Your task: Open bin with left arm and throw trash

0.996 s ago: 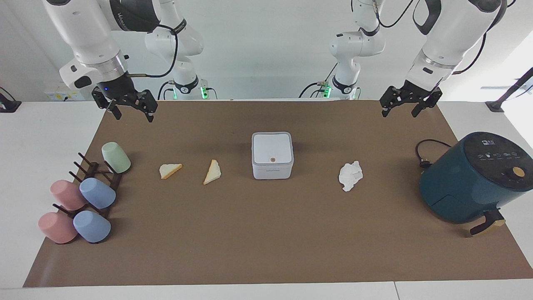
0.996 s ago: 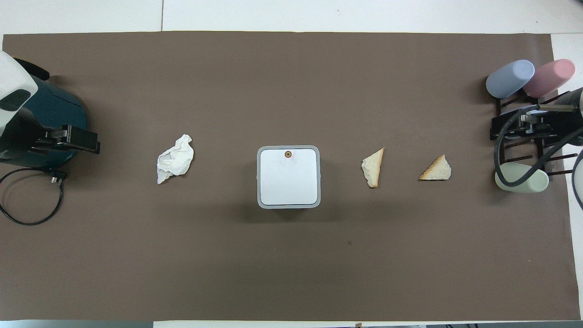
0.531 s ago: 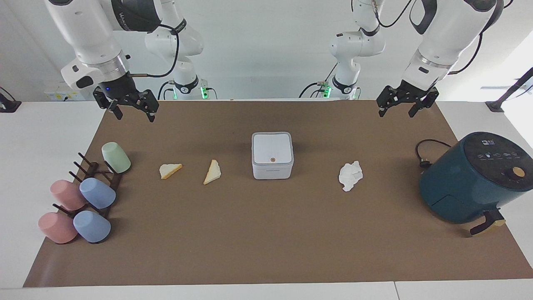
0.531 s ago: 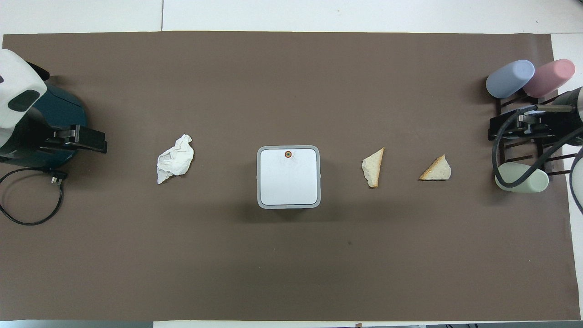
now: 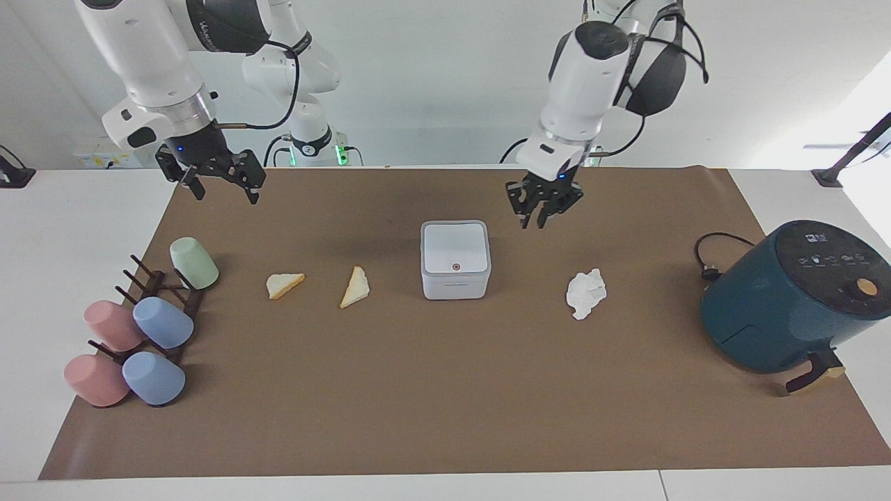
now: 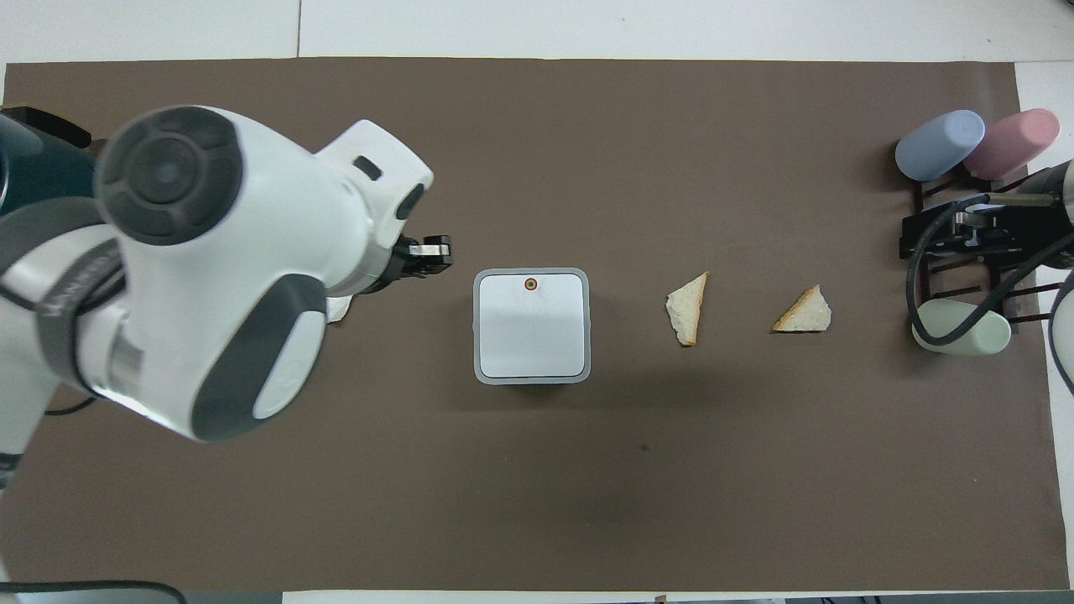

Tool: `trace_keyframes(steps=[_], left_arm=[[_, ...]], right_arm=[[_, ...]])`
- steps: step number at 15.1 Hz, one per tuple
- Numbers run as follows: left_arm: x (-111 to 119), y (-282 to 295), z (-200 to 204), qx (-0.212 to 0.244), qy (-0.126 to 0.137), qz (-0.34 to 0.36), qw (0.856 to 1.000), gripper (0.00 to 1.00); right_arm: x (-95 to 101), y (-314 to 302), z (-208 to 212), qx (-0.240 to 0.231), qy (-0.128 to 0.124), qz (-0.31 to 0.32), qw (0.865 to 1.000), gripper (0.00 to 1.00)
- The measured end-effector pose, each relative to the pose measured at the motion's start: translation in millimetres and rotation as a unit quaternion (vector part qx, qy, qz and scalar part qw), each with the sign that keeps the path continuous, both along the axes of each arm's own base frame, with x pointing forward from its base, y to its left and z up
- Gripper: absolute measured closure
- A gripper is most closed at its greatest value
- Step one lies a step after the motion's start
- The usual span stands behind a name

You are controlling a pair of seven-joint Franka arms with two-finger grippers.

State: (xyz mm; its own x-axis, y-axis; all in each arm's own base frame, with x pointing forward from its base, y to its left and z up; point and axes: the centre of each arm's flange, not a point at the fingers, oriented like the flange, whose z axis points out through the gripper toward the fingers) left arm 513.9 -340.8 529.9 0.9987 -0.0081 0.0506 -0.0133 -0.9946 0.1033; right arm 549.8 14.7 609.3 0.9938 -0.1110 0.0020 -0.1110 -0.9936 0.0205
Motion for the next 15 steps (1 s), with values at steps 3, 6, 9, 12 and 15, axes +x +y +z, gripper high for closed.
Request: trace_keyframes(steps=[3,6,9,12,15], left_arm=[[0.4,-61.5,-50.3,-0.018,-0.006,-0.011,1.0,0.99],[3.3,-78.3,-77.4,-0.022,-0.005,-0.014,1.0,0.99],[6.7,-77.2,-81.9,-0.022,-0.006,-0.011,1.0,0.99],[-0.3,-86.8,-85.9,-0.021,-0.003,-0.02,1.0,0.99],[-5.9,-93.5,-93.3,-0.018,0.003,-0.027,0.999,0.99]], right_arm=[[-0.2,0.0,-2.7,0.0,0.003,0.0,1.0,0.0],[1.3,1.3,-3.8,0.0,-0.004,-0.01,1.0,0.0],[6.1,23.7,-18.9,0.004,-0.028,-0.021,0.999,0.0],[8.1,59.9,-51.2,0.008,-0.04,-0.041,0.998,0.0],[16.8,76.8,-97.7,0.012,-0.044,-0.067,0.997,0.0]])
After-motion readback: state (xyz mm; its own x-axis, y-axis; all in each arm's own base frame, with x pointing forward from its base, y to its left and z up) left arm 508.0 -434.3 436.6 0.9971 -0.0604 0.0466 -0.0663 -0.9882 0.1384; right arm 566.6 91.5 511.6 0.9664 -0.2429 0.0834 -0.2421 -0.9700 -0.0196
